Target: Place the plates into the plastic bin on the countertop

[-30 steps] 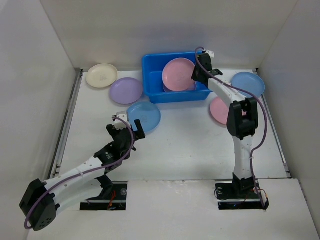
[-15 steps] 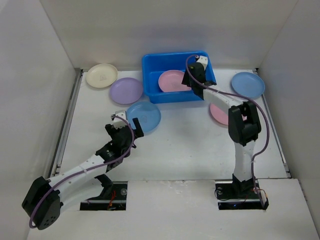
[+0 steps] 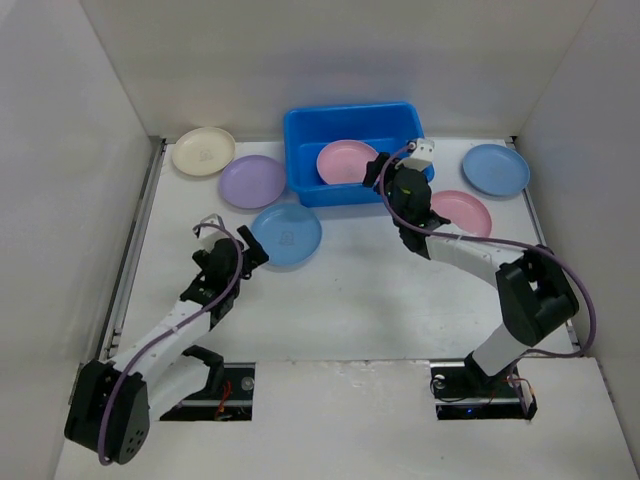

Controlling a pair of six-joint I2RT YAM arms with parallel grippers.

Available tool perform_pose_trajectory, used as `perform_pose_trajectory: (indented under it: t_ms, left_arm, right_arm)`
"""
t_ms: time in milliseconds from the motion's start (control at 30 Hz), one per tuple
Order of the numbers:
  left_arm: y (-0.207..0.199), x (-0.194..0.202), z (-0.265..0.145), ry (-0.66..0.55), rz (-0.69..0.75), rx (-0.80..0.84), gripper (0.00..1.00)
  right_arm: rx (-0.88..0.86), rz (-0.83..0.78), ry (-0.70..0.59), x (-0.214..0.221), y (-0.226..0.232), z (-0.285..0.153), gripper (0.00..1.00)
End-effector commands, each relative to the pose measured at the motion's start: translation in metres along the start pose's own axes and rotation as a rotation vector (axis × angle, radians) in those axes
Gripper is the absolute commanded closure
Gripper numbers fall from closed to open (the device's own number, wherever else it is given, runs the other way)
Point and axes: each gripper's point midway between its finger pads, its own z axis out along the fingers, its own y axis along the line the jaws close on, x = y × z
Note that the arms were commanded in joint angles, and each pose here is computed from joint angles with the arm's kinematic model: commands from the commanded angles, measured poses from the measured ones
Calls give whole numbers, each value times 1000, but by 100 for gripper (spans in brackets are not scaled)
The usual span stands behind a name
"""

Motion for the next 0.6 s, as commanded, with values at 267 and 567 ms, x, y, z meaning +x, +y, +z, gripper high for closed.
perform_pose_trajectory:
  t_ms: [267,567]
  left_arm:
    - [-28,15,24,152,-155,115,15]
    - [-25,18,46,169,-196,99,39]
  right_arm:
    - [-135,72,-60,-9,24,1,28]
    - [-157,75,-48,-6,29,3,28]
